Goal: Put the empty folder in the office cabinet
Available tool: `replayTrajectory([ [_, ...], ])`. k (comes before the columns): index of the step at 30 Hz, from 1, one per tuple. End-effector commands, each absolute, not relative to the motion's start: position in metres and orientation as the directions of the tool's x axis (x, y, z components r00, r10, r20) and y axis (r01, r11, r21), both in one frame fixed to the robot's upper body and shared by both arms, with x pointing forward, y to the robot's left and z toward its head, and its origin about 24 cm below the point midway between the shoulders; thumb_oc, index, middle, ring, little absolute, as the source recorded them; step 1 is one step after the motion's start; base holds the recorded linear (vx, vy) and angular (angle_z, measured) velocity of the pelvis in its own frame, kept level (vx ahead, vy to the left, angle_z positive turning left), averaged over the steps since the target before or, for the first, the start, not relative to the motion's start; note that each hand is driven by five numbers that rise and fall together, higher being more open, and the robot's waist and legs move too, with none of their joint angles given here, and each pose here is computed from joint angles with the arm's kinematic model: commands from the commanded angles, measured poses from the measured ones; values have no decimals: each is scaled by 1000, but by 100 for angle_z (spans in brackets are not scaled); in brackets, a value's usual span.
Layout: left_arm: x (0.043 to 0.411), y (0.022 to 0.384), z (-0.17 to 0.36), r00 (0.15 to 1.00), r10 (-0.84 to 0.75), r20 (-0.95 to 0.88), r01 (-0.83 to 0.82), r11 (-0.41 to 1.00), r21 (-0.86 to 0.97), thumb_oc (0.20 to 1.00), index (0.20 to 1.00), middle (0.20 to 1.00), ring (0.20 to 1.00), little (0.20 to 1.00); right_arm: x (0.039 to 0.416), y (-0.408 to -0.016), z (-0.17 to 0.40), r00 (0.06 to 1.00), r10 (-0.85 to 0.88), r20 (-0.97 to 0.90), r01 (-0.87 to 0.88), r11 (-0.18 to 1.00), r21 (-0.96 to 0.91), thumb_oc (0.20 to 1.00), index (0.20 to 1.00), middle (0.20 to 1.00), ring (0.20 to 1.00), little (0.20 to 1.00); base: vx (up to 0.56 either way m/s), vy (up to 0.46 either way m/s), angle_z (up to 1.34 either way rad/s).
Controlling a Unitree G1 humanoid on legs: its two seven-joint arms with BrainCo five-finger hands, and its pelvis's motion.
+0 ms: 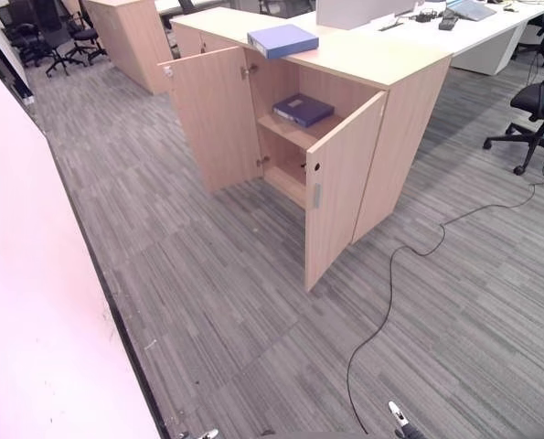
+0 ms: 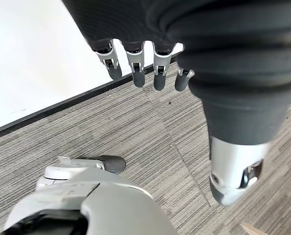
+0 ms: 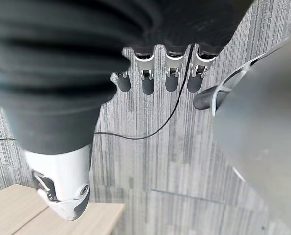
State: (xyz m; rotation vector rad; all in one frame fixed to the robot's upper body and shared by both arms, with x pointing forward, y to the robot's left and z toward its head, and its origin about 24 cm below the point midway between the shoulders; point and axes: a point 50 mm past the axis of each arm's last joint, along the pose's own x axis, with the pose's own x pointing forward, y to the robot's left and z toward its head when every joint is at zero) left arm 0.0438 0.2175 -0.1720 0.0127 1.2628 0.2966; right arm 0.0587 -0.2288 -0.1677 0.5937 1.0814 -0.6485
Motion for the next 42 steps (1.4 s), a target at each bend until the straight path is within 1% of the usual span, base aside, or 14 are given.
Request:
replayTrajectory([
  [1,48,226,-170,274,254,-928,-231,954,193,1000,1000,1000,1000,1000,70,-220,-168,346,-175,-922,735,661,150,1000,1000,1000,1000,1000,0,0,0],
  [5,49,228,-170,276,265,-924,-237,950,202,1000,1000,1000,1000,1000,70,-220,-169,344,-174,-923,734,663,148,1000,1000,1000,1000,1000,0,0,0],
  [7,59,232,-167,315,292,-903,-267,940,211,1000,1000,1000,1000,1000,71,-220,-168,349,-180,-920,736,661,150,1000,1000,1000,1000,1000,0,0,0],
  [11,63,235,-165,329,314,-891,-292,931,220,1000,1000,1000,1000,1000,71,-220,-168,345,-183,-920,741,656,147,1000,1000,1000,1000,1000,0,0,0],
  [18,59,235,-166,315,312,-896,-309,927,214,1000,1000,1000,1000,1000,69,-221,-169,337,-188,-923,749,647,142,1000,1000,1000,1000,1000,0,0,0],
  [25,53,225,-169,299,245,-922,-264,950,167,1000,1000,1000,1000,1000,68,-220,-169,343,-174,-923,738,658,150,1000,1000,1000,1000,1000,0,0,0],
  [33,45,226,-171,266,238,-934,-291,944,158,1000,1000,1000,1000,1000,66,-220,-169,340,-169,-925,738,658,151,1000,1000,1000,1000,1000,0,0,0],
  [42,44,227,-171,264,241,-934,-289,944,162,1000,1000,1000,1000,1000,67,-221,-169,339,-170,-925,715,685,136,1000,1000,1000,1000,1000,0,0,0],
])
